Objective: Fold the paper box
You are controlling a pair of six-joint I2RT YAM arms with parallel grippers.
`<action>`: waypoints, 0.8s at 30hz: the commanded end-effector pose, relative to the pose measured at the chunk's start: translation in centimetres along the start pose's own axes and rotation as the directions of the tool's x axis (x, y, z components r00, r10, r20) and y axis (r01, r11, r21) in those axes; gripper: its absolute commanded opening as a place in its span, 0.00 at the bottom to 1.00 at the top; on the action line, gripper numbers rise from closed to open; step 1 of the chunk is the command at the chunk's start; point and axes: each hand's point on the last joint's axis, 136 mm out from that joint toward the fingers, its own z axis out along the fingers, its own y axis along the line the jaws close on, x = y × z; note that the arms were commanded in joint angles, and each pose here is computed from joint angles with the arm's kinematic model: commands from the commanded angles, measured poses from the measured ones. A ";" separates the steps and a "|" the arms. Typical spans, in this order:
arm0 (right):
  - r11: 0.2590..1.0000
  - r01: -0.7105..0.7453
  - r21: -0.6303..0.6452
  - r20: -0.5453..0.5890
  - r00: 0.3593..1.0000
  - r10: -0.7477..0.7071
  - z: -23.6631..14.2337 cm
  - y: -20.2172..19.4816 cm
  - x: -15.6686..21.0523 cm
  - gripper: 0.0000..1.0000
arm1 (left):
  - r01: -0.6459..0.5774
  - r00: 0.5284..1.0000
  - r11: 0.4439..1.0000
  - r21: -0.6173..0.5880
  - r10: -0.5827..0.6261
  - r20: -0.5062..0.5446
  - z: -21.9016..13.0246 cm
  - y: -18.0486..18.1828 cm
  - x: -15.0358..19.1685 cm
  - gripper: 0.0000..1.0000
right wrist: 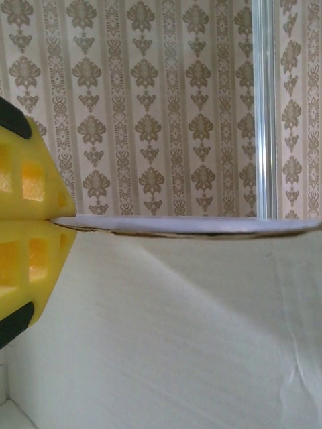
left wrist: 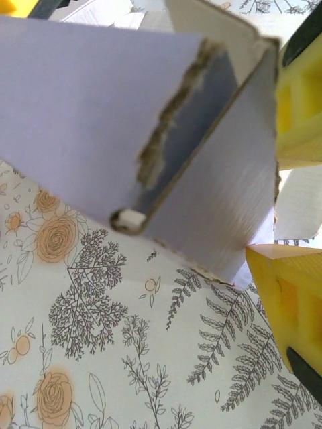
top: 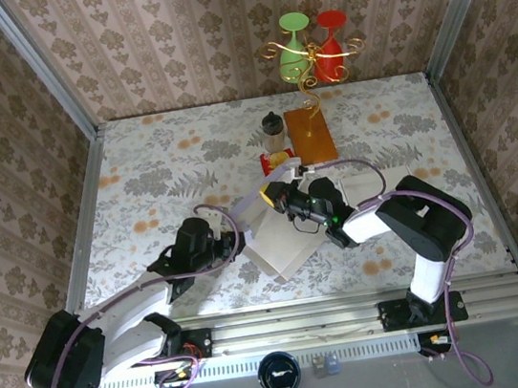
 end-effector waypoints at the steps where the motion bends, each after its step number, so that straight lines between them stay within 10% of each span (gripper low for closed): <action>1: 0.999 0.044 0.015 -0.024 0.999 -0.044 -0.1 -1.5 1.5 0.00 | 0.020 0.998 1.000 -0.003 -0.020 0.055 0.1 -0.5 -1.8 0.34; 24: 1.000 0.009 0.019 -0.004 1.000 -0.009 0.1 -2.1 2.0 0.00 | 0.052 0.993 0.984 -0.172 -0.033 0.114 1.0 0.2 -2.3 0.33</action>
